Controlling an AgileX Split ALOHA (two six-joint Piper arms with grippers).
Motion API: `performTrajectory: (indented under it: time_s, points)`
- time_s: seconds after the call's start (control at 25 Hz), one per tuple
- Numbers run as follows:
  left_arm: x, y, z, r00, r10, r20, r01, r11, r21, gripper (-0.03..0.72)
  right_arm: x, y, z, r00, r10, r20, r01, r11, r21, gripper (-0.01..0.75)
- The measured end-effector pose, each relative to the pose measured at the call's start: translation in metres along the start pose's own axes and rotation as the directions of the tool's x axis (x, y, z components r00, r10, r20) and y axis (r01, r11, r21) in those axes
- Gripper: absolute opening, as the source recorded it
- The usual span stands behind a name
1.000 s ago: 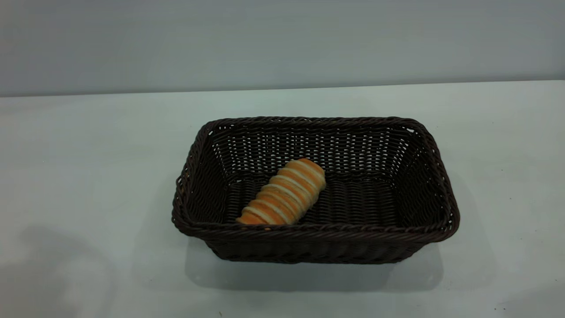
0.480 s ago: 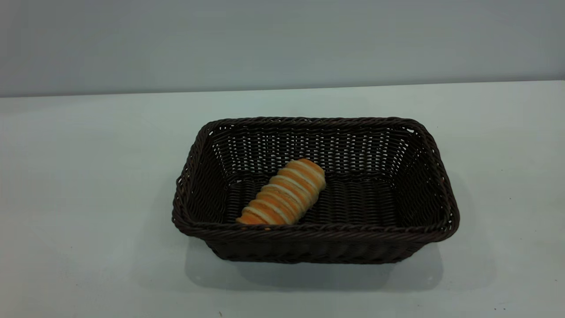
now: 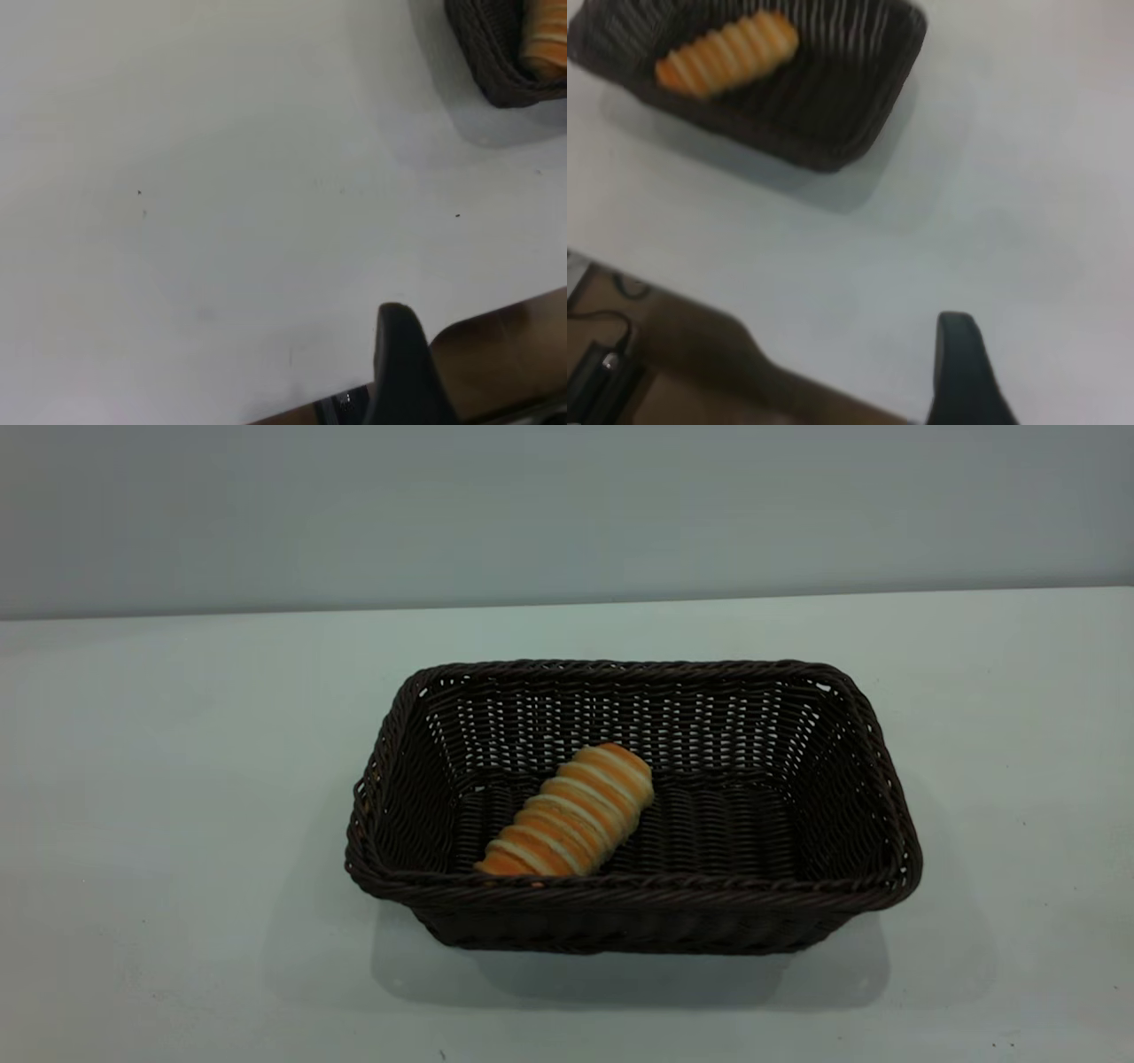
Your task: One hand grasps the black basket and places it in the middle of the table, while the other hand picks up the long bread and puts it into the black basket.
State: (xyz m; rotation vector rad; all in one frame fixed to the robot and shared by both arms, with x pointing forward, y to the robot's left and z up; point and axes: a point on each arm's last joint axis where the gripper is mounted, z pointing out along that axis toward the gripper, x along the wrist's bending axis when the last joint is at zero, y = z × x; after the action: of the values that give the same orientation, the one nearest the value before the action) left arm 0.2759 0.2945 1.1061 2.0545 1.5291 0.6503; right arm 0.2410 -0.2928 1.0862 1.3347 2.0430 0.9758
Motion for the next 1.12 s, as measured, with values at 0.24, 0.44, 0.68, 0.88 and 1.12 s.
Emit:
performTrajectory:
  time_s: [0.24, 0.44, 0.68, 0.88, 1.12]
  points:
    - [-0.004, -0.026, 0.002, 1.0, 0.001, -0.005, -0.001, 0.999, -0.039, 0.48, 0.001, -0.03, 0.023, 1.0, 0.001, 0.003, -0.001, 1.0, 0.006, 0.475]
    - [-0.007, -0.043, 0.011, 1.0, -0.001, 0.0, 0.001, 0.999, -0.039, 0.48, -0.002, -0.035, 0.03, 0.999, -0.013, 0.036, 0.013, 1.0, 0.004, 0.475]
    - [-0.01, -0.055, 0.015, 1.0, -0.004, 0.015, 0.005, 0.999, -0.052, 0.48, -0.003, -0.036, 0.03, 0.999, -0.016, 0.042, 0.016, 1.0, 0.008, 0.475]
    - [-0.011, -0.056, 0.014, 1.0, -0.005, 0.018, 0.006, 0.998, -0.06, 0.481, -0.003, -0.036, 0.031, 0.999, -0.016, 0.042, 0.016, 1.0, 0.009, 0.475]
    - [-0.013, -0.06, 0.026, 0.999, -0.014, 0.036, 0.015, 0.999, -0.03, 0.481, -0.003, -0.036, 0.031, 0.999, -0.016, 0.042, 0.016, 1.0, 0.009, 0.475]
